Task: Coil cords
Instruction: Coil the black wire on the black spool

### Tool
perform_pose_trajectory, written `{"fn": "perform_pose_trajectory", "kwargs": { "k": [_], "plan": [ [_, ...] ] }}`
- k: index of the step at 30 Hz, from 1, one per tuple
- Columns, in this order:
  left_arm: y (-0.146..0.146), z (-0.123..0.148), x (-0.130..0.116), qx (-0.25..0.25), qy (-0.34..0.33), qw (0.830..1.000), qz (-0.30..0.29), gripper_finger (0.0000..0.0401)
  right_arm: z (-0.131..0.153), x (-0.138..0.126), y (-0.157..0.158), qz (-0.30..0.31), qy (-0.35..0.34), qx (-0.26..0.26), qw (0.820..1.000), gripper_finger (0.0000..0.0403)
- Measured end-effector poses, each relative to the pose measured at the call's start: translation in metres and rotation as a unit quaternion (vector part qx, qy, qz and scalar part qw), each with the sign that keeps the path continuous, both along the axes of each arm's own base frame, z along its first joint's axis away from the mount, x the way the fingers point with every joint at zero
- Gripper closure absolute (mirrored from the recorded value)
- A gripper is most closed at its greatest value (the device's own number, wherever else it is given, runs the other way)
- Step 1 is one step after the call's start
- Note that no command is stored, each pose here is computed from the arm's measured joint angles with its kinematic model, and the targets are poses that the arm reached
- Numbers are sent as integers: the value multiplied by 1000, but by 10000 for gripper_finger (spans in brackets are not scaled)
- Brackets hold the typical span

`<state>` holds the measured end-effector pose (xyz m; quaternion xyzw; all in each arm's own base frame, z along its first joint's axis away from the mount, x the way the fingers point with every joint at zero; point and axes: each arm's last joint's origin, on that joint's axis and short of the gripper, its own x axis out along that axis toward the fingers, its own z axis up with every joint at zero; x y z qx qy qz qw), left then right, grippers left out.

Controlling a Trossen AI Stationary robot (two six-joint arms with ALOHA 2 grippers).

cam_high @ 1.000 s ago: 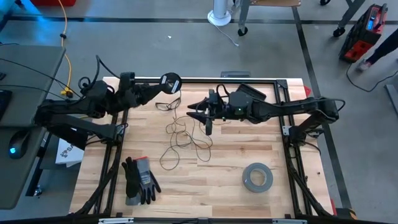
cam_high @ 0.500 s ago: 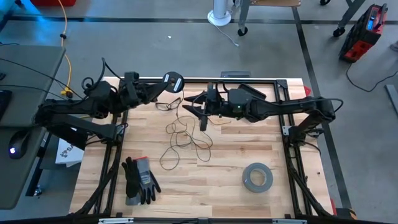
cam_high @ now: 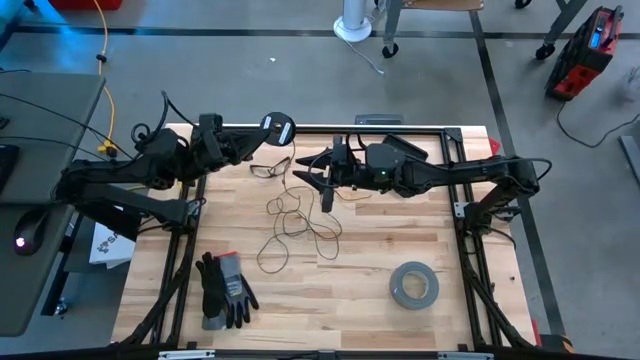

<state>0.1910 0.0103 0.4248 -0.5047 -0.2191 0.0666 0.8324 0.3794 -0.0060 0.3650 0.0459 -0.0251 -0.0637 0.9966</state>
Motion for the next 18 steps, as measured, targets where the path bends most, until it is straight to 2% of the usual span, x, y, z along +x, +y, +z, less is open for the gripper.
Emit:
{"fn": "perform_pose_trajectory", "kwargs": {
  "k": [7, 13, 18],
  "plan": [
    [3, 3, -2, -3, -16, 1000, 5, 401, -5, 4, -1, -5, -1, 4, 1000, 265],
    [5, 4, -3, -3, -19, 1000, 9, 401, -5, 11, -6, -10, -39, 20, 999, 265],
    [5, 5, -3, -1, -26, 1000, 10, 401, -7, 12, -9, -21, -40, 21, 999, 265]
  ]
}}
